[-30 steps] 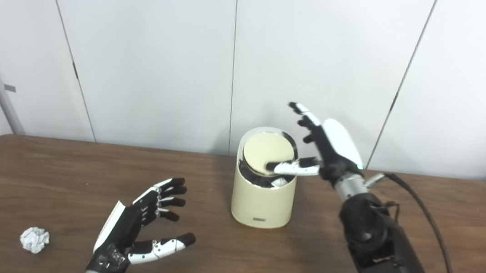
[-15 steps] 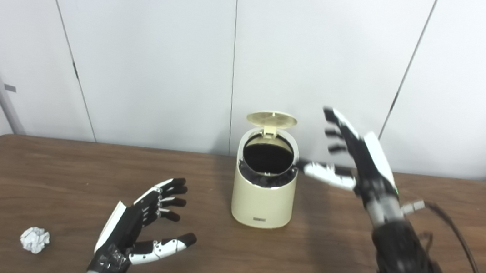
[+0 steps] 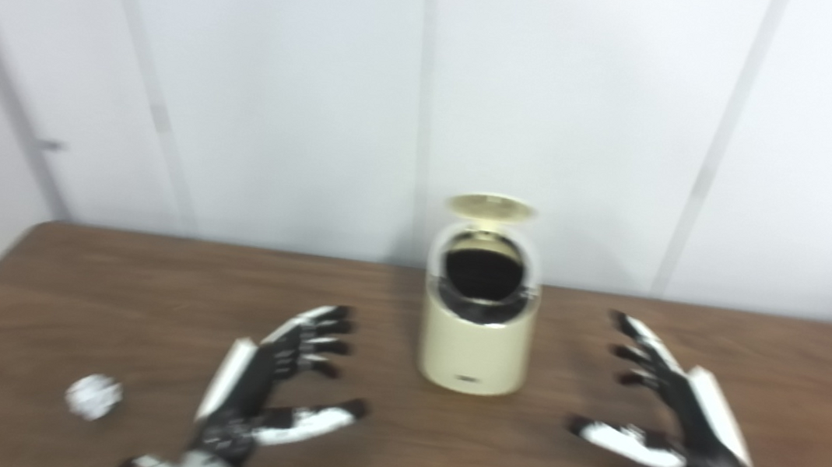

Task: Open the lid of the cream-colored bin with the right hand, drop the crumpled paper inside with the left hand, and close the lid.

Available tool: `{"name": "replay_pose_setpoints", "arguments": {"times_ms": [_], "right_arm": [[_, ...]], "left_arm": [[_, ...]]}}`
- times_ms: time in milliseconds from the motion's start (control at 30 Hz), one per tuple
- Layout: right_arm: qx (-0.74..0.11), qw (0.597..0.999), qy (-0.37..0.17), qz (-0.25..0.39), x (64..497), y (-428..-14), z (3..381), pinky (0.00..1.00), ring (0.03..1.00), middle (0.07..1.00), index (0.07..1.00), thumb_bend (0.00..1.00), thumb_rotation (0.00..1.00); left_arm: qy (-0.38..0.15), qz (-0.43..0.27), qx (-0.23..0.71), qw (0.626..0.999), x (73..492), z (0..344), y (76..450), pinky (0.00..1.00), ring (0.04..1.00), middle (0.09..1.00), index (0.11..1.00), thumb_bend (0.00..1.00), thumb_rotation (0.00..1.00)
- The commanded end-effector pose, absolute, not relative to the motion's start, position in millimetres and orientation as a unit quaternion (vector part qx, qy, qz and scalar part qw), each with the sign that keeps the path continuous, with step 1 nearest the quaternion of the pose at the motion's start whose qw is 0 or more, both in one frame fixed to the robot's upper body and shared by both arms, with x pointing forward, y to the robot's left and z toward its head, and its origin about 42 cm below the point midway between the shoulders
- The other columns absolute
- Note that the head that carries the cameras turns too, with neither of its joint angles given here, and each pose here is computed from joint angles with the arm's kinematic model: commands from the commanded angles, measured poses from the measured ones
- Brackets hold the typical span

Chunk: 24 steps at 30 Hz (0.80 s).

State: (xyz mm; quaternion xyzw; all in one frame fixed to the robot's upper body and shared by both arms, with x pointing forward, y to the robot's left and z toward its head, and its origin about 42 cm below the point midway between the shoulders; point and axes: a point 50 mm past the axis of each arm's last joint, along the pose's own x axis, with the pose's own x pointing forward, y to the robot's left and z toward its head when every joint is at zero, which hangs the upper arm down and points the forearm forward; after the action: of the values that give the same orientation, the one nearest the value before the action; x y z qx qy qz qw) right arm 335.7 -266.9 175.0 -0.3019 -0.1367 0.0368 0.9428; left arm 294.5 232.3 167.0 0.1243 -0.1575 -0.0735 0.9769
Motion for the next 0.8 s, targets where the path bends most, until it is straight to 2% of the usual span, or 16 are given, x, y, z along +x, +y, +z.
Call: {"name": "replay_pose_setpoints", "arguments": {"times_ms": [0, 100, 167, 200, 300, 400, 467, 633, 767], "right_arm": [[-0.307, 0.937, -0.166, 0.021, 338, -281, 187, 0.71, 0.853, 0.952, 0.955, 0.74, 0.28], [-0.297, 0.944, -0.145, 0.016, 334, -287, 189, 0.74, 0.881, 0.971, 0.963, 0.75, 0.29], [-0.302, 0.942, -0.146, 0.015, 333, -288, 192, 0.71, 0.866, 0.962, 0.955, 0.77, 0.34], [-0.31, 0.939, -0.144, 0.014, 332, -287, 194, 0.66, 0.844, 0.944, 0.94, 0.8, 0.4], [-0.323, 0.936, -0.138, 0.011, 331, -286, 197, 0.64, 0.815, 0.925, 0.926, 0.87, 0.5], [-0.324, 0.936, -0.135, 0.013, 331, -287, 197, 0.65, 0.812, 0.925, 0.922, 0.92, 0.55], [-0.323, 0.936, -0.137, 0.016, 331, -287, 198, 0.67, 0.816, 0.926, 0.923, 0.93, 0.58], [-0.329, 0.934, -0.139, 0.02, 333, -287, 199, 0.67, 0.823, 0.924, 0.919, 0.96, 0.64], [-0.333, 0.933, -0.137, 0.02, 335, -285, 201, 0.66, 0.825, 0.932, 0.921, 0.97, 0.67]], "left_arm": [[-0.202, -0.069, 0.12, 0.969, 301, 182, 222, 0.61, 0.737, 0.812, 0.843, 0.74, 0.14], [-0.197, -0.062, 0.119, 0.971, 302, 178, 215, 0.62, 0.738, 0.814, 0.846, 0.75, 0.15], [-0.193, -0.056, 0.122, 0.972, 302, 177, 212, 0.61, 0.742, 0.819, 0.849, 0.75, 0.15], [-0.192, -0.051, 0.128, 0.972, 301, 177, 212, 0.62, 0.747, 0.819, 0.851, 0.76, 0.16], [-0.192, -0.03, 0.14, 0.971, 296, 183, 216, 0.61, 0.751, 0.819, 0.848, 0.75, 0.12], [-0.196, -0.012, 0.155, 0.968, 290, 192, 224, 0.56, 0.707, 0.798, 0.847, 0.73, 0.05], [-0.197, 0.004, 0.198, 0.96, 283, 203, 234, 0.52, 0.667, 0.778, 0.837, 0.72, 0.02], [-0.173, 0.022, 0.356, 0.918, 262, 238, 266, 0.5, 0.64, 0.754, 0.802, 0.69, 0.0], [-0.158, 0.034, 0.447, 0.88, 252, 263, 294, 0.49, 0.611, 0.699, 0.747, 0.74, 0.0]]}}
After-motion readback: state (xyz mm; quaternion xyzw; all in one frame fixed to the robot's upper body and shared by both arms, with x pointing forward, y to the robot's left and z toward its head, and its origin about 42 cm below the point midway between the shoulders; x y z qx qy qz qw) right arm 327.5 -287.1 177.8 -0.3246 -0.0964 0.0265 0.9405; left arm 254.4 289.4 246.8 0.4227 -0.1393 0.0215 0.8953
